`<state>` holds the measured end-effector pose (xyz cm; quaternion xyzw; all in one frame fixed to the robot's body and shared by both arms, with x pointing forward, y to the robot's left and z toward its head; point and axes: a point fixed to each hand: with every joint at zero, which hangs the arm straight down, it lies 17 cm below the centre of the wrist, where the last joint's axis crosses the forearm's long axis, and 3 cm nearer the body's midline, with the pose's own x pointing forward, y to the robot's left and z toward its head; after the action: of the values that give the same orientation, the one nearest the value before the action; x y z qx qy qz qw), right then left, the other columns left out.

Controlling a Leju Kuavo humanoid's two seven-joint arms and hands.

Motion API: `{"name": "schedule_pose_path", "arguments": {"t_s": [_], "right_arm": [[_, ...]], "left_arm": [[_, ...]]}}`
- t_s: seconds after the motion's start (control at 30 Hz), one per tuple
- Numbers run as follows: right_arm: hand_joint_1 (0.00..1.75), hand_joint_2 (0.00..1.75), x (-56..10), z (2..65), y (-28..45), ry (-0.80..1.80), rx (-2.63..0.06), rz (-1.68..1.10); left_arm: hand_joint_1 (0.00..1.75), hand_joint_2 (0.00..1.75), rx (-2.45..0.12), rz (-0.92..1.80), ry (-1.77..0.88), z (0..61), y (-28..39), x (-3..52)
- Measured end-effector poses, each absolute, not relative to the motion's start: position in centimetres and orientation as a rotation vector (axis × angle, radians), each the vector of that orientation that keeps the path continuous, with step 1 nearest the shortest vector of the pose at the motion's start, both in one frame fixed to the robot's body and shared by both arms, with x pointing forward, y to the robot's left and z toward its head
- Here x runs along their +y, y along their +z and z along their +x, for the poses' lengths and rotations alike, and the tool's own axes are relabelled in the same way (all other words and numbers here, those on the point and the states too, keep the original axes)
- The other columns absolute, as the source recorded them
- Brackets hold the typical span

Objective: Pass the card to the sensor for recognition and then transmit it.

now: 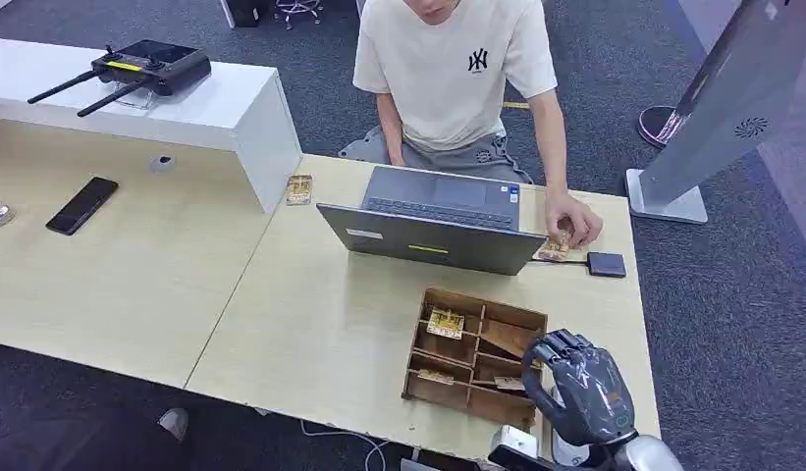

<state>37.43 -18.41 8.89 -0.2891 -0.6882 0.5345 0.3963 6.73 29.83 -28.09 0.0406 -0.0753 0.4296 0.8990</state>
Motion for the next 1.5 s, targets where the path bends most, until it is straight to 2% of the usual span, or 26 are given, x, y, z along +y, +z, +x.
{"name": "schedule_pose_path", "arguments": {"t_s": [0.07, 0.13, 0.3, 0.4, 0.53, 0.63, 0.83, 1.03, 1.07, 1.3, 1.37, 1.5], "right_arm": [[0.98, 1.75, -18.2, 37.2, 8.4, 1.358, -1.733, -0.701], [0.87, 1.75, -18.0, 36.9, 8.1, 1.363, -1.728, -0.673], [0.82, 1.75, -17.6, 36.5, 7.5, 1.370, -1.714, -0.637], [0.87, 1.75, -17.4, 36.4, 7.4, 1.374, -1.711, -0.629], [0.86, 1.75, -17.3, 36.2, 7.3, 1.378, -1.711, -0.624], [0.99, 1.75, -17.2, 36.1, 7.2, 1.381, -1.711, -0.620], [0.99, 1.75, -17.0, 36.0, 7.1, 1.380, -1.710, -0.610], [0.94, 1.75, -17.0, 35.9, 7.0, 1.380, -1.705, -0.603], [0.89, 1.75, -17.0, 35.9, 6.9, 1.380, -1.704, -0.602], [0.89, 1.75, -16.9, 35.6, 6.4, 1.389, -1.685, -0.579], [0.80, 1.75, -16.8, 35.5, 6.3, 1.393, -1.683, -0.575], [0.82, 1.75, -16.7, 35.3, 6.1, 1.399, -1.679, -0.568]], "left_arm": [[0.00, 1.75, -0.157, 0.082, 0.889, 6.8, -28.1, 29.8], [0.00, 1.75, -0.158, 0.080, 0.886, 6.8, -28.1, 29.8], [0.00, 1.75, -0.160, 0.078, 0.885, 6.8, -28.1, 29.8], [0.00, 1.75, -0.160, 0.078, 0.885, 6.8, -28.1, 29.8], [0.00, 1.75, -0.161, 0.078, 0.886, 6.8, -28.1, 29.8], [0.00, 1.75, -0.161, 0.078, 0.886, 6.8, -28.1, 29.8], [0.00, 1.75, -0.161, 0.078, 0.886, 6.9, -28.1, 29.8], [0.00, 1.75, -0.162, 0.076, 0.887, 6.9, -28.1, 29.8], [0.00, 1.75, -0.162, 0.076, 0.887, 6.9, -28.1, 29.8], [0.00, 1.75, -0.163, 0.072, 0.889, 6.9, -28.1, 29.7], [0.00, 1.75, -0.163, 0.073, 0.889, 6.9, -28.1, 29.7], [0.00, 1.75, -0.163, 0.073, 0.889, 6.9, -28.1, 29.7]]}}
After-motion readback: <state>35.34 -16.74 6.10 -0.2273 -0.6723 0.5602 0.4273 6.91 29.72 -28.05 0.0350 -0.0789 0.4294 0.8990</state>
